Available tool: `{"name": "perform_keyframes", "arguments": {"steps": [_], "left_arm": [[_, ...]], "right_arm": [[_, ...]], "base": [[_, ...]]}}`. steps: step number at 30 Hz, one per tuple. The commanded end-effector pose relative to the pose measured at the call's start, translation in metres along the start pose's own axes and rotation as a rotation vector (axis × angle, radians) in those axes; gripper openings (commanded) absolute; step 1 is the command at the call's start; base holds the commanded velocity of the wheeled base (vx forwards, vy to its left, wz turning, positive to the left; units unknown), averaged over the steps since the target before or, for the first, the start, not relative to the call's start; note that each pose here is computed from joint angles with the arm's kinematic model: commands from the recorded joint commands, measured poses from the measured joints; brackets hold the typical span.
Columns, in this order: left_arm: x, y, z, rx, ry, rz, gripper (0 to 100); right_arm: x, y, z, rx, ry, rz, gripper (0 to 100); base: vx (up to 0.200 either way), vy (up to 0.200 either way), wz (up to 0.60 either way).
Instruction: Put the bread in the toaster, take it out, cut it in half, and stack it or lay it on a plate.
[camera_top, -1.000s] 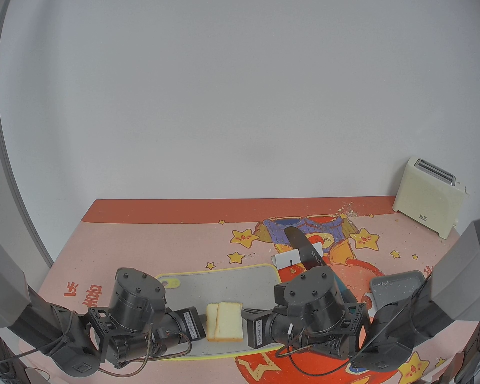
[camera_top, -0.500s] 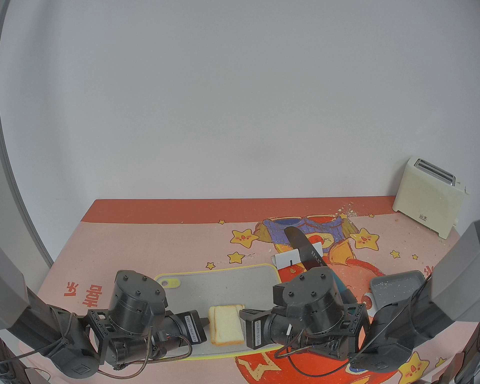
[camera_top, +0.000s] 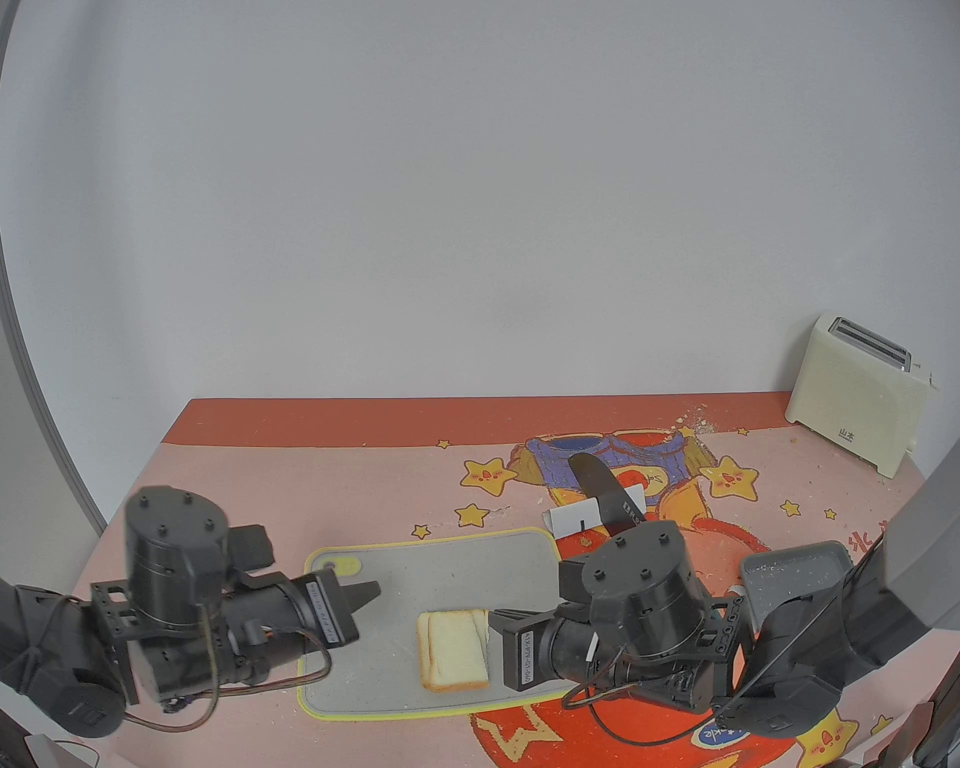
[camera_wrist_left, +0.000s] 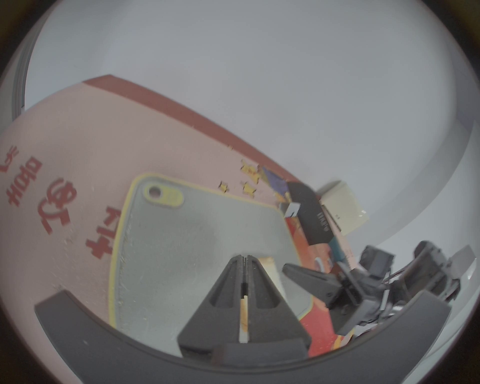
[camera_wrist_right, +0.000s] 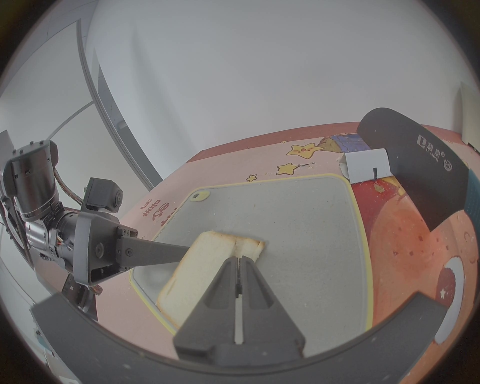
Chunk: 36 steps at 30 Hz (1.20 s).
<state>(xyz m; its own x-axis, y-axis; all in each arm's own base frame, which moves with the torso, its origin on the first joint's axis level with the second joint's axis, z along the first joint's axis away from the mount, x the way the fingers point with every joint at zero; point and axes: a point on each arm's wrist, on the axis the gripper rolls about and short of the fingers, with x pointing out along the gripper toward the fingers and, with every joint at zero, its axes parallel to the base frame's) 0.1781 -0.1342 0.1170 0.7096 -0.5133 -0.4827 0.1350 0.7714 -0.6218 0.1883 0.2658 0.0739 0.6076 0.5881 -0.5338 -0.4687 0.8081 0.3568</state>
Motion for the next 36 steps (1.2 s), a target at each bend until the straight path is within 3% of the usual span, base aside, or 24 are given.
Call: {"name": "perform_keyframes", "arguments": {"steps": [1, 7, 14, 15, 18, 19, 25, 26, 36], "left_arm": [[-0.068, 0.004, 0.025, -0.015, -0.052, -0.092, 0], [-0.093, 0.027, 0.024, -0.060, 0.123, -0.050, 0], [-0.092, 0.046, 0.033, -0.143, 0.144, -0.064, 0], [-0.090, 0.047, 0.033, -0.148, 0.155, -0.063, 100], [-0.083, 0.054, 0.035, -0.168, 0.171, -0.041, 100], [-0.076, 0.061, 0.037, -0.183, 0.191, -0.021, 100], [-0.053, 0.082, 0.034, -0.155, 0.320, -0.018, 100], [-0.051, 0.085, 0.032, -0.161, 0.335, -0.019, 100], [-0.047, 0.086, 0.031, -0.174, 0.363, -0.039, 100]], "right_arm": [[-0.012, -0.004, 0.009, 0.014, -0.013, -0.011, 0], [-0.011, -0.004, 0.011, 0.016, -0.016, -0.010, 0], [-0.007, -0.009, 0.005, 0.004, 0.022, -0.037, 0], [-0.006, -0.010, 0.005, 0.005, 0.023, -0.041, 0], [-0.006, -0.013, 0.008, 0.013, 0.016, -0.046, 0], [-0.007, -0.012, 0.008, 0.013, 0.014, -0.044, 0], [0.006, -0.014, 0.000, -0.009, 0.045, -0.065, 0], [0.007, -0.014, -0.002, -0.011, 0.048, -0.066, 0], [0.013, -0.014, -0.007, -0.016, 0.066, -0.059, 0]], "base": [[0.000, 0.000, 0.00], [0.000, 0.000, 0.00], [0.000, 0.000, 0.00], [0.000, 0.000, 0.00], [0.000, 0.000, 0.00], [0.000, 0.000, 0.00], [0.000, 0.000, 0.00], [0.000, 0.000, 0.00], [0.000, 0.000, 0.00]]}}
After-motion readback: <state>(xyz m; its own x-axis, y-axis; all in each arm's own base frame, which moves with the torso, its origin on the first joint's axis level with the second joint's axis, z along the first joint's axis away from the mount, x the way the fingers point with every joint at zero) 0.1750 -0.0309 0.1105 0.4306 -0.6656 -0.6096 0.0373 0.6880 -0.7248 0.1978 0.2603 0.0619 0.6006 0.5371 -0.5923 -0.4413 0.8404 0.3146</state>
